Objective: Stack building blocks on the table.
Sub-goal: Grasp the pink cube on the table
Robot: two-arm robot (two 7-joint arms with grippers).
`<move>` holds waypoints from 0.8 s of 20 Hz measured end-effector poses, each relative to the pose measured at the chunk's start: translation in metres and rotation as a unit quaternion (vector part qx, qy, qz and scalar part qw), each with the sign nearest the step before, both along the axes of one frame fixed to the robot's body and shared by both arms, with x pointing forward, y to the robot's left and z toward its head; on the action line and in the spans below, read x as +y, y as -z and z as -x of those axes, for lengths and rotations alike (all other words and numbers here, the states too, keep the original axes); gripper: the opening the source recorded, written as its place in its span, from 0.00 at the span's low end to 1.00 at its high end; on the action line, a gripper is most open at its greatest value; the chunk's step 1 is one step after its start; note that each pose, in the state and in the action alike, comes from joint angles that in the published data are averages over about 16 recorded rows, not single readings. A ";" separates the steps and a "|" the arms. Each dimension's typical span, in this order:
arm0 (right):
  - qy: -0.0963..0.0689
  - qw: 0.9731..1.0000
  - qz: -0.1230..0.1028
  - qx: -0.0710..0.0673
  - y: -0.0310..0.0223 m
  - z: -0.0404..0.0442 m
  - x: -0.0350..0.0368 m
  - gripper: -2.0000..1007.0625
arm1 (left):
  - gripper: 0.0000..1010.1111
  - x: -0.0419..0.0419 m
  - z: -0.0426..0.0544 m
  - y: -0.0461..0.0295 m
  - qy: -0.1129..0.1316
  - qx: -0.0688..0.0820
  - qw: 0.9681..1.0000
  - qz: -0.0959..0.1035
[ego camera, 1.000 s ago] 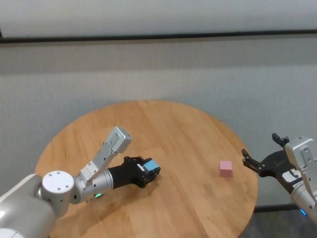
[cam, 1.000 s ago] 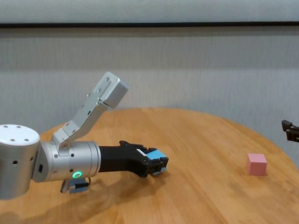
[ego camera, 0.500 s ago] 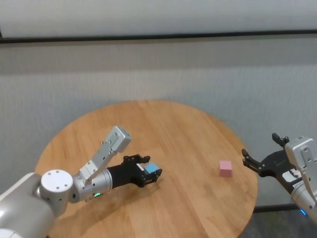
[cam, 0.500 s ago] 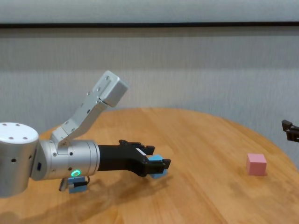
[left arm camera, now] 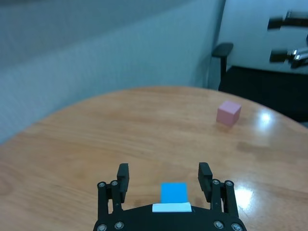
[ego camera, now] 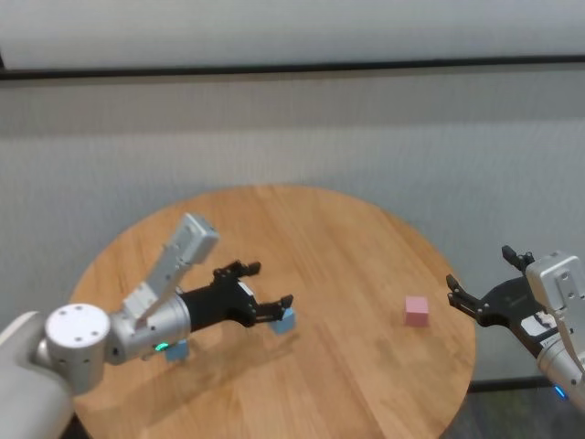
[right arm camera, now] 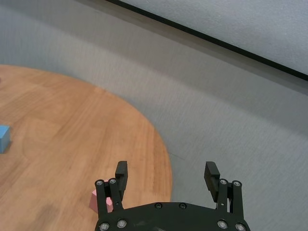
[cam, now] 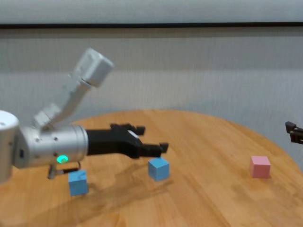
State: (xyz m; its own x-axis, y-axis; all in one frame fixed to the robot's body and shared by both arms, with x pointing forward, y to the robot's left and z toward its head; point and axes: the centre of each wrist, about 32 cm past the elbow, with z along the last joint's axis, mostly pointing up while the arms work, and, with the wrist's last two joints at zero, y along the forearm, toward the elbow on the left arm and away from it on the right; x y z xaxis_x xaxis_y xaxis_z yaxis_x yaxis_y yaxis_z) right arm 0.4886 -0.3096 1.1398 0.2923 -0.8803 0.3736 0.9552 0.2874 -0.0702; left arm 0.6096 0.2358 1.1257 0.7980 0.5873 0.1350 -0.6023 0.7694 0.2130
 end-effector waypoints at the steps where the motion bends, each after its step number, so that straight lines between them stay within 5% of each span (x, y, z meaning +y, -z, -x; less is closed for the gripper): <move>1: 0.000 1.000 0.000 0.000 0.0000 0.0000 0.0000 1.00 | 0.90 0.0035 0.0021 -0.0022 -0.001 -0.002 1.000 0.002; 8: 0.000 1.000 0.000 0.000 0.0000 0.0000 0.0000 1.00 | 0.98 0.0308 0.0201 -0.0127 -0.011 -0.016 1.000 0.011; 16: 0.000 1.000 0.000 0.000 0.0000 0.0000 0.0000 1.00 | 0.99 0.0536 0.0336 -0.0106 -0.022 -0.017 1.000 0.011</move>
State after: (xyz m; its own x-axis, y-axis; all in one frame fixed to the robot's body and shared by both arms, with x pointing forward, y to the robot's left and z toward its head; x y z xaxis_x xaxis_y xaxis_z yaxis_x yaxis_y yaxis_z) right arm 0.4886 -0.3096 1.1398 0.2923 -0.8803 0.3736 0.9552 0.2874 -0.0702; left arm 0.5760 0.2893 1.1364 0.7662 0.6252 0.1483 -0.6426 0.7458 0.1756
